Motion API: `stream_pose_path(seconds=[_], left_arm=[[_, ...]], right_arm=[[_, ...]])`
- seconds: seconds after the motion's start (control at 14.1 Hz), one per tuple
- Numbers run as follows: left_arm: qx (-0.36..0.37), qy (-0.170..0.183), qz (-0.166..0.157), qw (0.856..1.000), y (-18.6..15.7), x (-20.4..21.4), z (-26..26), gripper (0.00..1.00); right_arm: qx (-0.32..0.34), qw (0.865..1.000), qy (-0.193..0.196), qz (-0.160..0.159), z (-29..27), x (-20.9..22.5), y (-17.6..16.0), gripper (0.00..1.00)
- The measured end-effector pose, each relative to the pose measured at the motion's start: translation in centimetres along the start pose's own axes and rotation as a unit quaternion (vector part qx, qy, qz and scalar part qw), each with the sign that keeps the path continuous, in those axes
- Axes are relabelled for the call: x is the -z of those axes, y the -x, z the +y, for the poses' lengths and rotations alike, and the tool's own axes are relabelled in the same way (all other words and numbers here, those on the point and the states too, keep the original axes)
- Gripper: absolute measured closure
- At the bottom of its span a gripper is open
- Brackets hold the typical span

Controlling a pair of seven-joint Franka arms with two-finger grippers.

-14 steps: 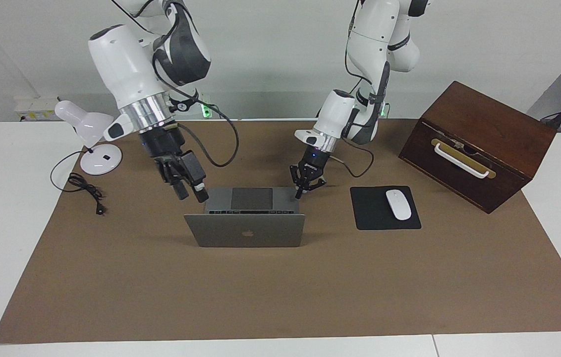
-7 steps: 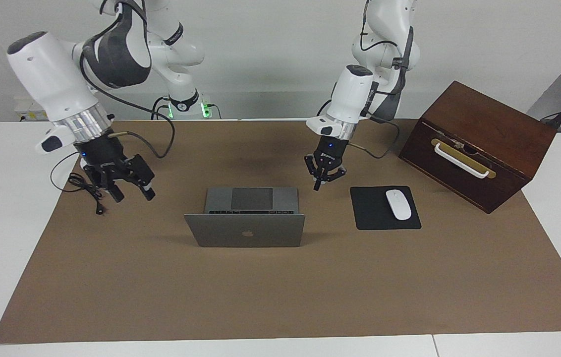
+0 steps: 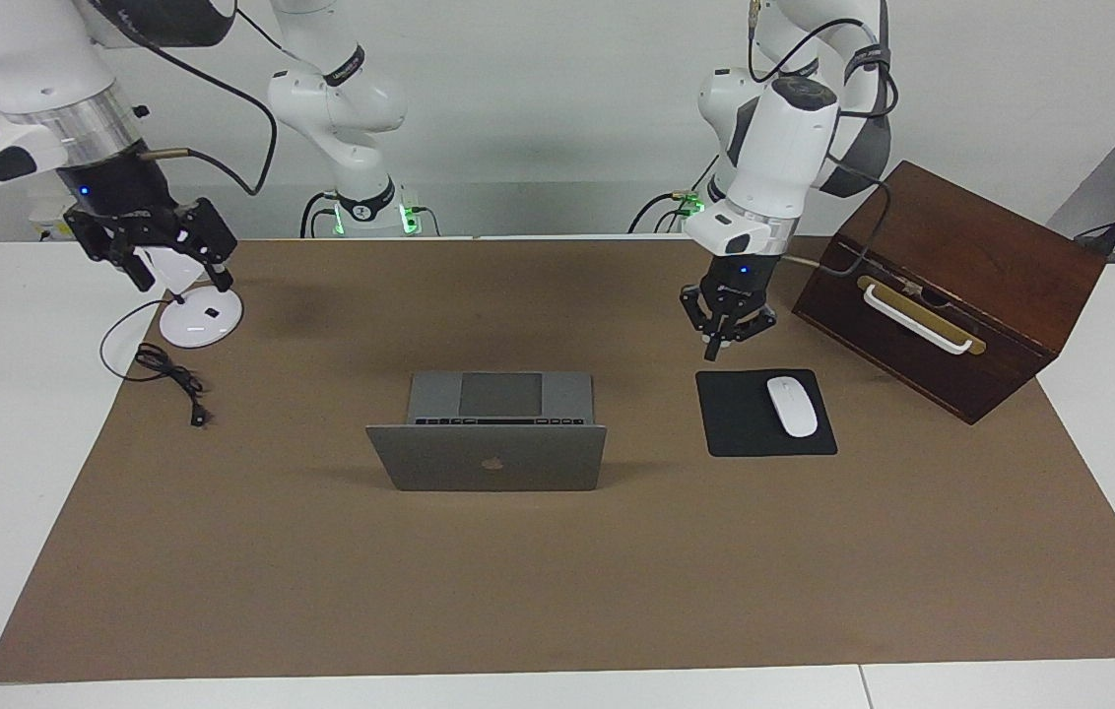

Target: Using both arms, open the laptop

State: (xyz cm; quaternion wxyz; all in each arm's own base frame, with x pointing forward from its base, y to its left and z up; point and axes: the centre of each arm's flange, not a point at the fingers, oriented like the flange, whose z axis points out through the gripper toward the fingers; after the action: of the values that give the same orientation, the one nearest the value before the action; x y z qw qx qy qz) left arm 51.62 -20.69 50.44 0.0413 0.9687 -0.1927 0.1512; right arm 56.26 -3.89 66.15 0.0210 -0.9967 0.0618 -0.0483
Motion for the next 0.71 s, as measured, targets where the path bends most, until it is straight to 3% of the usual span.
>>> stream_pose_path(seconds=[0.21, 0.35, 0.64, 0.71], left_arm=[[0.025, -0.006, -0.037, 0.999, -0.7, 3.6, -3.2, 0.76], [0.039, -0.008, -0.054, 0.998, -0.7, 5.2, -4.7, 0.50], [0.074, -0.016, -0.067, 0.995, -0.2, 6.8, -8.6, 0.05], [0.086, -0.018, -0.071, 0.994, -0.1, 7.5, -9.9, 0.00]], right_arm=[[-0.001, 0.999, 0.022, -0.050, 0.5, -0.2, 1.3, 0.00], [-0.002, 0.997, 0.026, -0.075, 0.7, -0.6, 1.9, 0.00], [-0.010, 0.996, 0.027, -0.081, 1.5, -0.7, 2.0, 0.00], [-0.010, 0.996, 0.027, -0.082, 1.6, -0.8, 1.9, 0.00]])
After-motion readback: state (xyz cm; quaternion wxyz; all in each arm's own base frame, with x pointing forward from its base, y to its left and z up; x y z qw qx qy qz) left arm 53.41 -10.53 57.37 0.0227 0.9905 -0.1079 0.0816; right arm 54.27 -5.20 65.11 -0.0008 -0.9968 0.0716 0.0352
